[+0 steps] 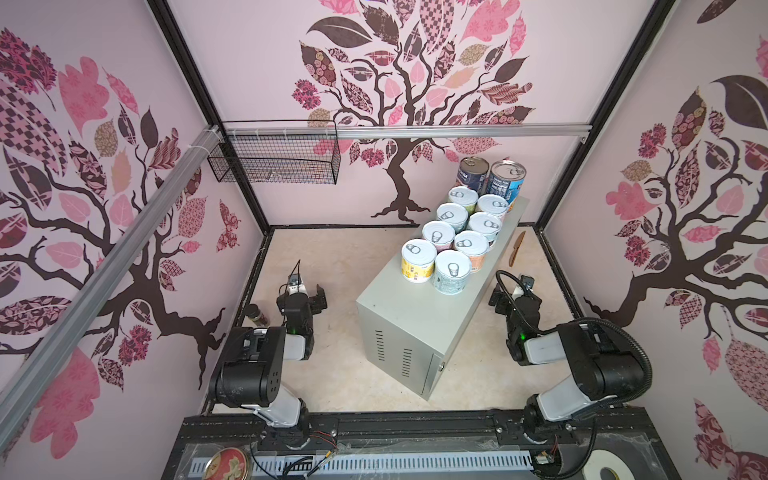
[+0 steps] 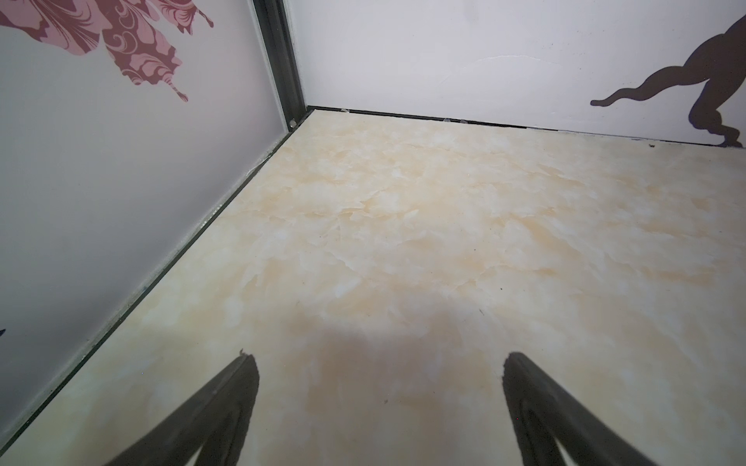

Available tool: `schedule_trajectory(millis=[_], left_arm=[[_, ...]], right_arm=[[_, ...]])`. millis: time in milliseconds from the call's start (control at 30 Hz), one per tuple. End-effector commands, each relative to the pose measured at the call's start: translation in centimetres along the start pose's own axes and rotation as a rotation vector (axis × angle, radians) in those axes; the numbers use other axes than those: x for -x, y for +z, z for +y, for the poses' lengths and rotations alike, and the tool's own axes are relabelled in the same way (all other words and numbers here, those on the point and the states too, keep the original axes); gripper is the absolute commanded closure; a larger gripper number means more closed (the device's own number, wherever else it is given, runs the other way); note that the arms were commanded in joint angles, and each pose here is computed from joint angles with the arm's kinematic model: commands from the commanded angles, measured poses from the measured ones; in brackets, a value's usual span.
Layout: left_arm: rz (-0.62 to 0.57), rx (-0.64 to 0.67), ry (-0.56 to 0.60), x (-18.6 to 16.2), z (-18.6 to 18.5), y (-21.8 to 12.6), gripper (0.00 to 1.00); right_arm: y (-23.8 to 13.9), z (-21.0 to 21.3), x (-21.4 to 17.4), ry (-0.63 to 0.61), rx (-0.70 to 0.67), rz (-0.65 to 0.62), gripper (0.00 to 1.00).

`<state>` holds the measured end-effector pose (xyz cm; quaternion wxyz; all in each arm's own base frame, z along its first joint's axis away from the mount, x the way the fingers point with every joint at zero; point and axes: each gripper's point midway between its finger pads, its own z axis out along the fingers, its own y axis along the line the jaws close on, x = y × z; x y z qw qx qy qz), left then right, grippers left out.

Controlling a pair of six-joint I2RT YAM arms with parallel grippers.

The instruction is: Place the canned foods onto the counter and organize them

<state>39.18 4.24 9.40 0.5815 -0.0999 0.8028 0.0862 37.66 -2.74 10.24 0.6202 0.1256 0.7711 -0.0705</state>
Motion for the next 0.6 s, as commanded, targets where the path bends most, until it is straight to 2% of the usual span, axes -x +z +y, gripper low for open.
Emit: schedule_trajectory(millis=[0,567], left_arm=[[-0.021,-0.006,-0.010,0.87,-0.07,0.01,0.02],[-0.024,-0.004,-0.012,0.93,-0.02,-0.01,0.02]], right_arm=[[-0.06,0.19,1.11,0.024,0.007,-0.032,0.00],[-0.04,0.19,1.07,0.025,0.006,-0.030,0.01]])
